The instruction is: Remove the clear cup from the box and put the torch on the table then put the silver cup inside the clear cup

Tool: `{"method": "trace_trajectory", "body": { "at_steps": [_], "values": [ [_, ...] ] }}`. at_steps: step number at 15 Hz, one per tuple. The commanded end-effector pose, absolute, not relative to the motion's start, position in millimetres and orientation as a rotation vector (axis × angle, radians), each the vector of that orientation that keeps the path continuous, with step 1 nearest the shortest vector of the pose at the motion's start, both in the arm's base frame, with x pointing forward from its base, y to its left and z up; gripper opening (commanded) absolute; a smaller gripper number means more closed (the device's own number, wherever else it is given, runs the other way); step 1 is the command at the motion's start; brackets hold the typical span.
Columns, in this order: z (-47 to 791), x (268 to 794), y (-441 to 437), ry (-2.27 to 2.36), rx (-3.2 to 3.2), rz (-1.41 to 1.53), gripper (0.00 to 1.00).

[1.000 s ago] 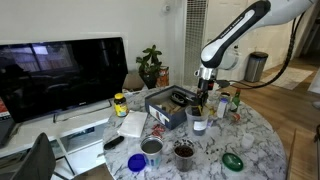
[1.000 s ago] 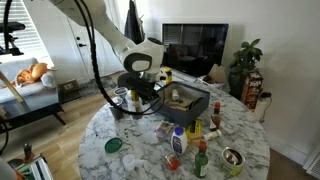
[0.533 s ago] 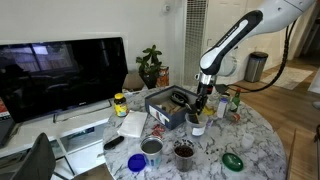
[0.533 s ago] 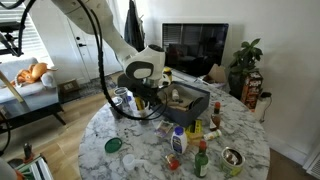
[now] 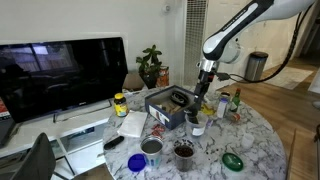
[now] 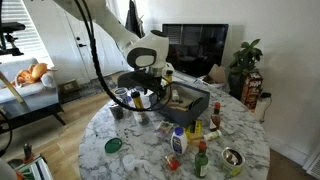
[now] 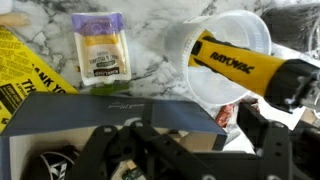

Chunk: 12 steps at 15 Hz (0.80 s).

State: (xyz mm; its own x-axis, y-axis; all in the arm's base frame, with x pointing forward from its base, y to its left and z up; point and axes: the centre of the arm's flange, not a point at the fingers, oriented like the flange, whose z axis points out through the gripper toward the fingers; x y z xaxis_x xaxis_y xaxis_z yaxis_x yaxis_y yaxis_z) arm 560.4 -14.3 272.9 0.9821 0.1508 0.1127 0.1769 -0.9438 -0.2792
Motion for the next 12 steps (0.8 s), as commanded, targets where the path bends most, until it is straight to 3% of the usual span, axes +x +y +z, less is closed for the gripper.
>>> {"method": "trace_trajectory", "body": {
  "at_steps": [1, 12],
  "values": [
    [314, 552, -7, -0.232, -2.807, -0.123, 1.00],
    [296, 542, 68, -0.499, -2.769, 0.160, 1.00]
  ]
}}
